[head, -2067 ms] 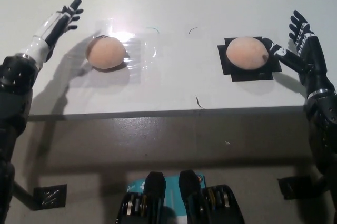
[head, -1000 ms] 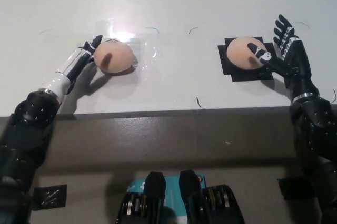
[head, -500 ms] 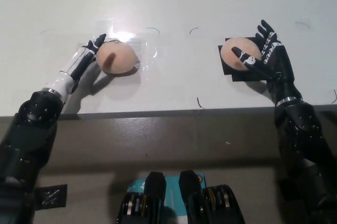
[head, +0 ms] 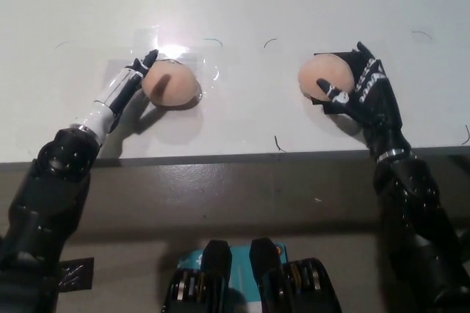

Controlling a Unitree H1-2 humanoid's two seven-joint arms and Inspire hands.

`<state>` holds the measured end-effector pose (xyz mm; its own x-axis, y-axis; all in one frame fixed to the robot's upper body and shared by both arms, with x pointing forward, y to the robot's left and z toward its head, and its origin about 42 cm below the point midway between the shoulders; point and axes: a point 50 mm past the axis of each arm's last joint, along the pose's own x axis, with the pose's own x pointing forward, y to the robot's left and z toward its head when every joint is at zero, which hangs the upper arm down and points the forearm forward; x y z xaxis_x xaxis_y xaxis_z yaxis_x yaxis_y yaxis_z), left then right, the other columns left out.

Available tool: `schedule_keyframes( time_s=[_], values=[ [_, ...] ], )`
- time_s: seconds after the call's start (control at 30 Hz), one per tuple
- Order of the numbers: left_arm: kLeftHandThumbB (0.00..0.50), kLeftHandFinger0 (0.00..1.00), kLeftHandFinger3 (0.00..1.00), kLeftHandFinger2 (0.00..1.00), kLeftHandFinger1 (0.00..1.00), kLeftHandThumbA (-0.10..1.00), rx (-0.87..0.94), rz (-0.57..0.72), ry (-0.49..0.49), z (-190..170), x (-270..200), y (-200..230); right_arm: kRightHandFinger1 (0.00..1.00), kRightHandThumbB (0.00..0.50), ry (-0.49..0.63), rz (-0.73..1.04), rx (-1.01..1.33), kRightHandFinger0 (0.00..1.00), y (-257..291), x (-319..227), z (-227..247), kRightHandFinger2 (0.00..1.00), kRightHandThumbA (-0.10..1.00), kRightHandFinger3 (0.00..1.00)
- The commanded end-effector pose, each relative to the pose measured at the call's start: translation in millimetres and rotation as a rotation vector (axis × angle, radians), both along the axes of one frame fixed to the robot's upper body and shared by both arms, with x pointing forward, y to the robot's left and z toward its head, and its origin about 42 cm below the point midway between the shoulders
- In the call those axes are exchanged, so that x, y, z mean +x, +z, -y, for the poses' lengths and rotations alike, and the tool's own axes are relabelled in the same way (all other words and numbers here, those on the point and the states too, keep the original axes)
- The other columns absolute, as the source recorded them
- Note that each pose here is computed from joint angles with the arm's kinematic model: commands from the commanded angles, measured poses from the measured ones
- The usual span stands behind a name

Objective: Use both hands to push two dumpling toys together to the middle

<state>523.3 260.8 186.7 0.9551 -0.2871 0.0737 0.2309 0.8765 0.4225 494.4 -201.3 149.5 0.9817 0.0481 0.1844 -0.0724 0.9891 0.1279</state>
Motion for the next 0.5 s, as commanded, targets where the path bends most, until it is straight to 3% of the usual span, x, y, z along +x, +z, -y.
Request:
schedule_keyframes(
  time_s=[0.0,0.1,0.17,0.23,0.47],
  values=[
    [0.31,1.0,1.0,1.0,1.0,1.0,-0.069,0.004,-0.019,17,1,3,1.0,0.245,0.02,0.063,0.027,1.0,11,0,-9,1.0,1.0,1.0],
    [0.315,1.0,1.0,1.0,1.0,1.0,-0.057,0.002,-0.023,25,0,-1,1.0,0.242,0.027,0.064,0.018,1.0,8,-2,-15,1.0,1.0,1.0],
    [0.325,1.0,1.0,1.0,1.0,1.0,-0.048,0.0,-0.025,32,-2,-4,1.0,0.273,0.048,0.04,0.056,1.0,5,-4,-24,1.0,1.0,1.0],
    [0.314,1.0,1.0,1.0,1.0,1.0,-0.021,0.006,-0.036,41,-2,-6,1.0,0.236,0.065,0.036,0.054,1.0,2,-7,-33,1.0,1.0,1.0],
    [0.312,1.0,1.0,1.0,1.0,1.0,-0.035,0.002,-0.062,61,-3,-12,1.0,0.188,0.121,0.033,0.062,1.0,-2,-10,-59,1.0,1.0,1.0]
  ],
)
